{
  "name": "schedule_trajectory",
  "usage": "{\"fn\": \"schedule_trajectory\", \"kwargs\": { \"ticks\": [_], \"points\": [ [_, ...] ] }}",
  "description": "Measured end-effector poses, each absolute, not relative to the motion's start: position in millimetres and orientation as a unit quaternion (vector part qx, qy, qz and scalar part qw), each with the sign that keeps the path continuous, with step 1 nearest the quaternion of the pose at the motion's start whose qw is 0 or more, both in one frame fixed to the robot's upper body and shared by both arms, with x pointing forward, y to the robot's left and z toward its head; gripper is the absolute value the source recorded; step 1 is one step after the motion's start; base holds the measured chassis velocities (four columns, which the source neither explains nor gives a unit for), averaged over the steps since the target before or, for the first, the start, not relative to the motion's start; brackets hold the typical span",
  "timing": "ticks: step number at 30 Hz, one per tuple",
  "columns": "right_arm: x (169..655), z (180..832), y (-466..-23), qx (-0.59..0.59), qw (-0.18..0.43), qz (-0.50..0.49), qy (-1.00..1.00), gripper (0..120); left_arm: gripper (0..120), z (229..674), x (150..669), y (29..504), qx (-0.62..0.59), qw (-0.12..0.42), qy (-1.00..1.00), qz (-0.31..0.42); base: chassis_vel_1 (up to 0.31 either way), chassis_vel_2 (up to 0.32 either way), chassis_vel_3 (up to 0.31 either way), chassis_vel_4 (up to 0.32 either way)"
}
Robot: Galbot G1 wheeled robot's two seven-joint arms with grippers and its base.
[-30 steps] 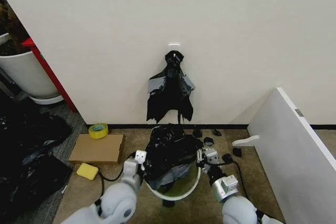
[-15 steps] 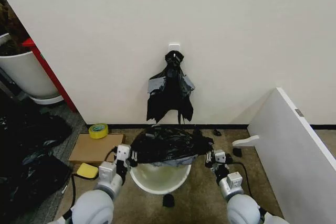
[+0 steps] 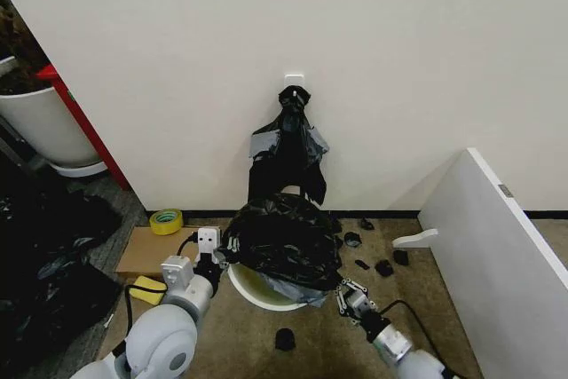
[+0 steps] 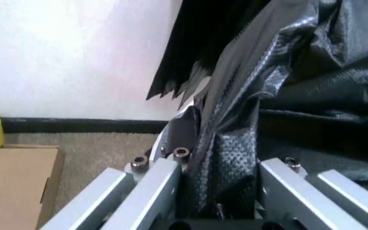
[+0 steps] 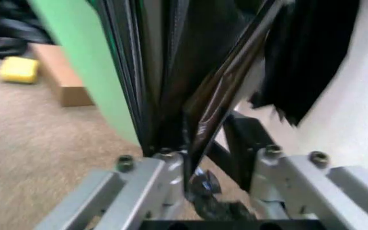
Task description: Place the garbage bag over the trash bin.
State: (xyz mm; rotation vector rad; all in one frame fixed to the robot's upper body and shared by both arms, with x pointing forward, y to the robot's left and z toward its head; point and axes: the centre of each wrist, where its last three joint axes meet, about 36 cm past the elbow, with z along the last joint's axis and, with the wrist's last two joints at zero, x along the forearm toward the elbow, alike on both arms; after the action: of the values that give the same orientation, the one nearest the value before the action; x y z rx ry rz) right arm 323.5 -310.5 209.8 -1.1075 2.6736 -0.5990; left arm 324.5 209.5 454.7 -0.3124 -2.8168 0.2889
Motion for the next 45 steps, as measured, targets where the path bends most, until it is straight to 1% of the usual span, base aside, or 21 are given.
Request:
{"fn": "schedule_trajectory", "kwargs": {
  "ticks": [1, 2, 3, 6, 7, 8, 12, 13, 16, 17, 20, 23, 30, 33, 35, 36, 37, 39, 41, 42, 45],
  "points": [
    [323.5, 209.8, -310.5, -0.373, 0.093, -0.202, 0.901, 19, 1, 454.7, 324.5, 209.5, -0.108, 0.146, -0.978, 0.100, 0.000, 0.000, 0.000, 0.000],
    [328.2, 209.0, -323.5, -0.392, 0.104, -0.211, 0.890, 26, 1, 453.4, 326.8, 209.9, -0.106, 0.146, -0.978, 0.101, 0.000, 0.000, 0.000, 0.000],
    [330.1, 209.4, -329.0, -0.400, 0.106, -0.216, 0.884, 26, 1, 452.9, 328.0, 210.0, -0.106, 0.146, -0.978, 0.101, 0.000, 0.000, 0.000, 0.000],
    [334.1, 219.4, -350.7, -0.426, 0.108, -0.234, 0.867, 41, 1, 449.2, 335.0, 210.5, -0.101, 0.147, -0.978, 0.105, 0.000, 0.000, 0.000, 0.000],
    [333.0, 223.9, -352.2, -0.424, 0.111, -0.229, 0.869, 43, 1, 447.3, 337.4, 210.9, -0.098, 0.149, -0.978, 0.106, 0.000, 0.000, 0.000, 0.000],
    [332.5, 229.4, -353.0, -0.421, 0.115, -0.223, 0.871, 49, 1, 445.5, 339.6, 211.0, -0.096, 0.150, -0.978, 0.108, 0.000, 0.000, 0.000, 0.000],
    [334.3, 244.4, -354.9, -0.424, 0.128, -0.223, 0.868, 59, 1, 441.1, 345.5, 211.7, -0.090, 0.153, -0.978, 0.111, 0.000, 0.000, 0.000, 0.000],
    [336.0, 249.7, -356.1, -0.427, 0.132, -0.227, 0.865, 66, 1, 439.3, 348.6, 212.1, -0.087, 0.154, -0.978, 0.114, 0.000, 0.000, 0.000, 0.000],
    [338.0, 251.2, -359.3, -0.431, 0.130, -0.233, 0.862, 77, 1, 436.4, 352.2, 213.1, -0.082, 0.158, -0.977, 0.117, 0.000, 0.000, 0.000, 0.000],
    [338.0, 251.2, -359.3, -0.431, 0.130, -0.233, 0.862, 77, 1, 436.4, 352.2, 213.1, -0.082, 0.158, -0.977, 0.117, 0.000, 0.000, 0.000, 0.000],
    [338.4, 244.6, -363.9, -0.431, 0.117, -0.236, 0.863, 90, 1, 434.9, 355.8, 214.8, -0.077, 0.158, -0.977, 0.118, 0.000, 0.000, 0.000, 0.000],
    [334.6, 250.2, -353.2, -0.444, 0.124, -0.215, 0.861, 99, 1, 433.8, 357.6, 215.5, -0.075, 0.160, -0.977, 0.120, 0.000, 0.000, 0.000, 0.000],
    [329.4, 272.3, -313.9, -0.461, 0.174, -0.197, 0.847, 100, 1, 429.7, 359.8, 215.9, -0.066, 0.166, -0.976, 0.125, 0.000, 0.000, 0.000, 0.000],
    [328.8, 274.6, -301.4, -0.455, 0.194, -0.210, 0.843, 91, 1, 430.9, 360.0, 214.6, -0.063, 0.172, -0.974, 0.133, 0.000, 0.000, 0.000, 0.000],
    [328.6, 274.4, -299.9, -0.452, 0.196, -0.213, 0.843, 91, 1, 431.4, 360.0, 214.4, -0.063, 0.172, -0.974, 0.134, 0.000, 0.000, 0.000, 0.000],
    [328.2, 273.4, -296.3, -0.446, 0.203, -0.218, 0.844, 84, 1, 432.5, 360.0, 213.9, -0.064, 0.173, -0.974, 0.135, 0.000, 0.000, 0.000, 0.000],
    [328.1, 272.8, -294.8, -0.443, 0.205, -0.221, 0.844, 82, 1, 433.0, 360.0, 213.8, -0.064, 0.173, -0.973, 0.136, 0.000, 0.000, 0.000, 0.000],
    [328.4, 268.2, -291.7, -0.439, 0.210, -0.237, 0.841, 71, 1, 434.3, 359.7, 213.7, -0.064, 0.174, -0.973, 0.137, 0.000, 0.000, 0.000, 0.000],
    [329.7, 266.4, -291.4, -0.436, 0.215, -0.250, 0.838, 65, 1, 435.3, 359.5, 214.2, -0.064, 0.174, -0.973, 0.138, 0.000, 0.000, 0.000, 0.000],
    [329.7, 266.4, -291.4, -0.436, 0.215, -0.250, 0.838, 65, 1, 435.3, 359.5, 214.2, -0.064, 0.174, -0.973, 0.138, 0.000, 0.000, 0.000, 0.000],
    [332.8, 265.3, -291.2, -0.429, 0.228, -0.281, 0.828, 51, 1, 437.0, 357.9, 214.7, -0.065, 0.175, -0.973, 0.139, 0.000, 0.000, 0.000, 0.000]
  ]
}}
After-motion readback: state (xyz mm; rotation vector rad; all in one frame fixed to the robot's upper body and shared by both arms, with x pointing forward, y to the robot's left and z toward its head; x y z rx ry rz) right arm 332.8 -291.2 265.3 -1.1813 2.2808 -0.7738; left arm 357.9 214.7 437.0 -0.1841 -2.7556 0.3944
